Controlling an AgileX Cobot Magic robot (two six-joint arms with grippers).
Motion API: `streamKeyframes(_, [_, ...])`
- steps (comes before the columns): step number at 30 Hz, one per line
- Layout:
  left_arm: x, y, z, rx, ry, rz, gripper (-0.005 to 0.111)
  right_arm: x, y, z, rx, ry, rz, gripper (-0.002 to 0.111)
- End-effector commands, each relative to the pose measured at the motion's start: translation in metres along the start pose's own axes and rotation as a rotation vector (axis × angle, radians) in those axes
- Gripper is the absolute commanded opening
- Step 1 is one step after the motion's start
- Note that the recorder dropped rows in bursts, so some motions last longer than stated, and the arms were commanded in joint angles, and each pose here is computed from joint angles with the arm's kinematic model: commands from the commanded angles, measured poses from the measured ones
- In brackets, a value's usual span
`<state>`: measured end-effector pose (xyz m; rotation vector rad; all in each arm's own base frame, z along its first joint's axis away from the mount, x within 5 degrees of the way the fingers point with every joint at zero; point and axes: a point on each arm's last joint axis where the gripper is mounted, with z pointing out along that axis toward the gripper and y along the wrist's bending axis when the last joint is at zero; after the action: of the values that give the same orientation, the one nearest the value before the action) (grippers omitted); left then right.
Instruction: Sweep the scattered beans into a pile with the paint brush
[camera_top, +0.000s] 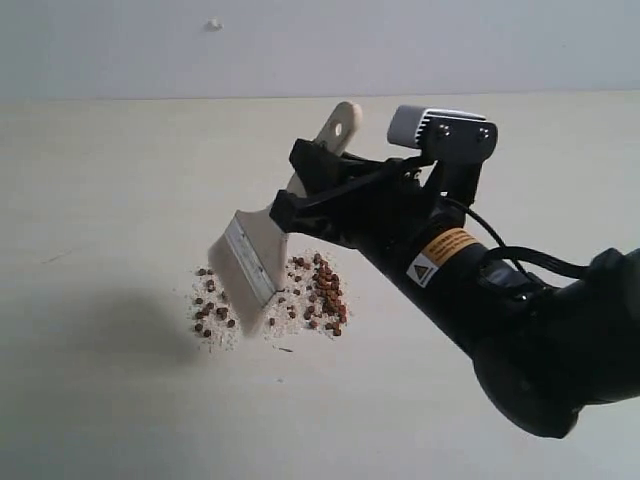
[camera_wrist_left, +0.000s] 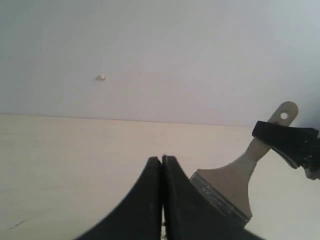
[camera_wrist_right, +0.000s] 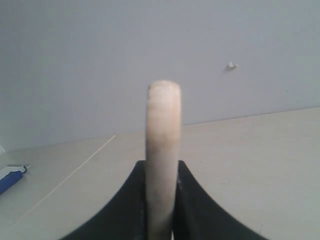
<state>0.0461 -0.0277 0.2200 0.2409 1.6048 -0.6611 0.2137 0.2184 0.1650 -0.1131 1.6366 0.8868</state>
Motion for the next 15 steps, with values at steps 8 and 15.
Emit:
streamKeyframes(8, [0.001, 0.000, 0.000, 0.000, -0.007, 0.003, 0.000, 0.009, 0.038, 0.023, -0.017, 0.020, -0.074, 0.000])
streamKeyframes(15, [0.001, 0.000, 0.000, 0.000, -0.007, 0.003, 0.000, 0.018, 0.048, 0.035, -0.028, 0.053, -0.098, 0.000])
